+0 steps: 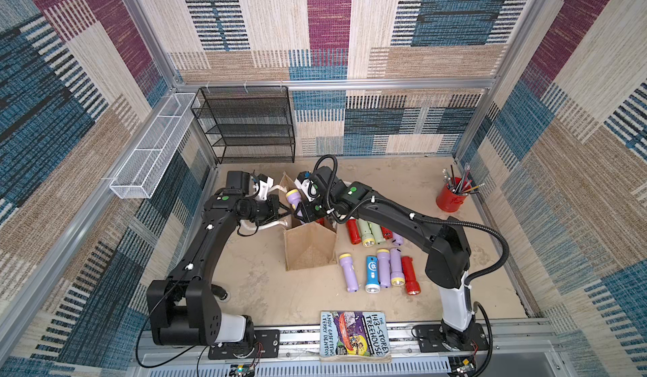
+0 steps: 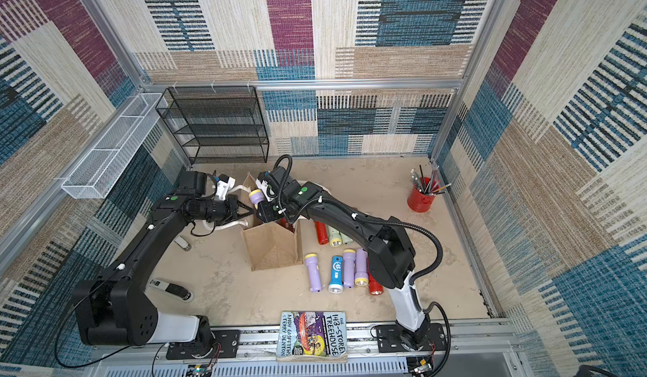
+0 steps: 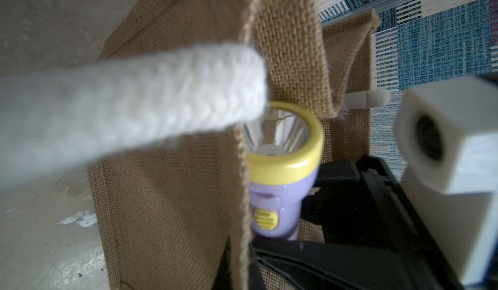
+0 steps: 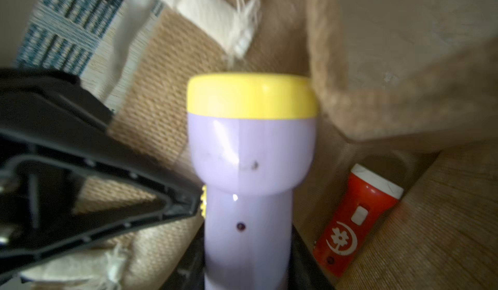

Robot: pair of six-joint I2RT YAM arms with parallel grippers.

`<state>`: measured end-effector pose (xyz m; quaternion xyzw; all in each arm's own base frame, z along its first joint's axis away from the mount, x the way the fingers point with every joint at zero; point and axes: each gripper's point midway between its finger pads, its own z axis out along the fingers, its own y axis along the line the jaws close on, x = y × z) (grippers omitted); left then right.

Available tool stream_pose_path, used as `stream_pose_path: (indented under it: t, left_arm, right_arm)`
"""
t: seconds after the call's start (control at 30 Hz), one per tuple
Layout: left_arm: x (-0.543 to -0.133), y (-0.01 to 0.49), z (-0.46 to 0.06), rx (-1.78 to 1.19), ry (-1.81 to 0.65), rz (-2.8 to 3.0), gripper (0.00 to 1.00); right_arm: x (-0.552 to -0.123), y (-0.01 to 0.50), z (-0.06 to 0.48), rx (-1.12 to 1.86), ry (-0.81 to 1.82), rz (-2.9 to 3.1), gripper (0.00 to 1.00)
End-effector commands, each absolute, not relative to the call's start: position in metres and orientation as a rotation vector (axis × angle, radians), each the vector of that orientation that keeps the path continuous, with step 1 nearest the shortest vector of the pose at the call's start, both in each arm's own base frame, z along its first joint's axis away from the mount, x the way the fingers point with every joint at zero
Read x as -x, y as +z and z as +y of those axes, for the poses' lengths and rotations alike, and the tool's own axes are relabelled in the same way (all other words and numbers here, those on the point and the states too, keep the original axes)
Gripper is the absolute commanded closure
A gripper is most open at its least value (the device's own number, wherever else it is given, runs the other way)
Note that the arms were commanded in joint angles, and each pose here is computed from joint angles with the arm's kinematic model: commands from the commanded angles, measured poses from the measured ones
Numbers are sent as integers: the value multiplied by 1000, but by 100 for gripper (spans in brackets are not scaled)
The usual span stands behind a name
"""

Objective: Put the flashlights into the tote bags
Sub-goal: Place the flashlight in the canvas bag.

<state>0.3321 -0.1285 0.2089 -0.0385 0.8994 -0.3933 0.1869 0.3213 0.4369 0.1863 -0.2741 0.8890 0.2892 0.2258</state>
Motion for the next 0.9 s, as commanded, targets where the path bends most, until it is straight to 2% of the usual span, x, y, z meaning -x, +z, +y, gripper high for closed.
stream_pose_path:
  t: [0.0,0.2,0.5,0.63,0.73,0.87]
  left_arm:
    - [-335,215,-134,89,-1165,2494,100]
    - [-336,212,-134,96,-1176,2502,100]
    - [-335,207,-133,95,-1157,2521,100]
    - [-335,205,-132,97,-1150,2528,100]
    - [-335,204,-132,99,-1155,2530,100]
    - [-336,204,-132,101,-1155,2532,99]
  right_arm:
    - [-315,174,419,810,697,2473,78]
    - [-310,142,405,824,603,2554,77]
    - [-311,101,418,819,609,2687,76]
    - [-308,86,414,819,576,2728,72]
    - [-307,78,408,810,539,2755,63]
    - [-303,71,406,818,541,2776,61]
